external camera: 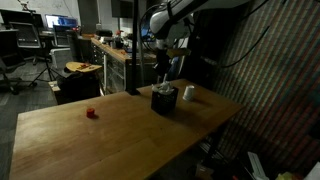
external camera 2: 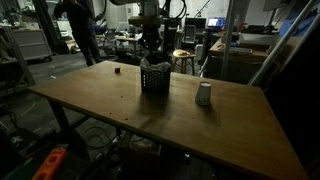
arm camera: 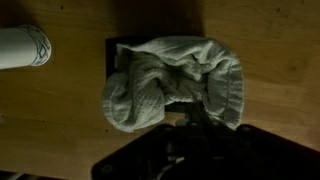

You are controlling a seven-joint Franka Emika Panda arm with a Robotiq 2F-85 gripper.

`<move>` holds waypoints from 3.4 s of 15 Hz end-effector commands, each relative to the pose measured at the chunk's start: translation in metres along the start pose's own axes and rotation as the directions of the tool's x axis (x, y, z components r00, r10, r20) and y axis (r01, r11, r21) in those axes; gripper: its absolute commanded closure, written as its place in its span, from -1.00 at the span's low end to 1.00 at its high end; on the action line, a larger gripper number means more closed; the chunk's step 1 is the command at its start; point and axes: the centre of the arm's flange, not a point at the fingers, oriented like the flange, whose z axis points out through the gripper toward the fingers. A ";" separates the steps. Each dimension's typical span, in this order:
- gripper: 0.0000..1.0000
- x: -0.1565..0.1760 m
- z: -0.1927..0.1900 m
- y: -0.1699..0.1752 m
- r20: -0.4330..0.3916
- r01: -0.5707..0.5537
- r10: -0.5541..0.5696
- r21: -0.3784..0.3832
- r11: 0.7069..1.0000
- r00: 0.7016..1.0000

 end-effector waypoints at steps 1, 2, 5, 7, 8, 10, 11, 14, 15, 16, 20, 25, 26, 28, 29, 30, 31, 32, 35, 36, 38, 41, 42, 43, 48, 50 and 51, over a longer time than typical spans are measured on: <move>0.93 -0.012 -0.016 -0.006 -0.023 0.039 -0.040 -0.013 0.999 0.999; 0.93 -0.013 -0.017 -0.008 -0.024 0.044 -0.044 -0.012 0.999 0.999; 0.85 -0.017 -0.019 -0.012 -0.023 0.058 -0.058 -0.018 0.998 0.998; 0.35 -0.022 -0.022 -0.016 -0.019 0.061 -0.061 -0.020 0.998 0.998; 0.34 -0.024 -0.022 -0.018 -0.018 0.062 -0.063 -0.020 0.998 0.998; 0.07 -0.029 -0.024 -0.024 -0.018 0.071 -0.071 -0.027 0.997 0.997; -0.08 -0.032 -0.025 -0.029 -0.018 0.078 -0.079 -0.032 0.996 0.997; -0.53 -0.038 -0.023 -0.046 -0.013 0.109 -0.110 -0.048 0.993 0.994; -0.70 -0.040 -0.022 -0.053 -0.009 0.122 -0.123 -0.053 0.991 0.992; -0.83 -0.042 -0.020 -0.061 -0.005 0.139 -0.139 -0.055 0.989 0.990; -1.00 -0.043 -0.008 -0.097 -0.002 0.213 -0.213 -0.050 0.976 0.977; -1.00 -0.033 0.005 -0.108 -0.029 0.273 -0.275 -0.064 0.960 0.961; -1.00 -0.032 0.006 -0.105 -0.032 0.278 -0.281 -0.072 0.958 0.959; -1.00 -0.029 0.011 -0.095 -0.037 0.291 -0.296 -0.094 0.952 0.955; -1.00 -0.028 0.014 -0.089 -0.036 0.298 -0.303 -0.103 0.949 0.952; -1.00 -0.026 0.017 -0.084 -0.039 0.303 -0.309 -0.111 0.946 0.950; -1.00 -0.024 0.021 -0.080 -0.040 0.308 -0.314 -0.117 0.944 0.949; -1.00 -0.024 0.023 -0.076 -0.041 0.312 -0.319 -0.123 0.942 0.947; -0.79 -0.021 0.031 -0.073 -0.048 0.326 -0.334 -0.126 0.937 0.941; -0.60 -0.020 0.033 -0.073 -0.048 0.329 -0.337 -0.125 0.936 0.940; -0.29 -0.017 0.035 -0.074 -0.052 0.337 -0.345 -0.124 0.933 0.937; 0.20 -0.015 0.037 -0.075 -0.056 0.345 -0.353 -0.123 0.931 0.934; 0.37 -0.015 0.037 -0.075 -0.056 0.347 -0.355 -0.123 0.930 0.933; 0.50 -0.015 0.037 -0.075 -0.057 0.348 -0.357 -0.124 0.929 0.932; 0.95 -0.013 0.034 -0.071 -0.062 0.351 -0.360 -0.127 0.928 0.931; 0.88 -0.013 0.032 -0.070 -0.065 0.348 -0.358 -0.126 0.929 0.932; 0.87 -0.012 0.031 -0.069 -0.067 0.346 -0.355 -0.125 0.930 0.932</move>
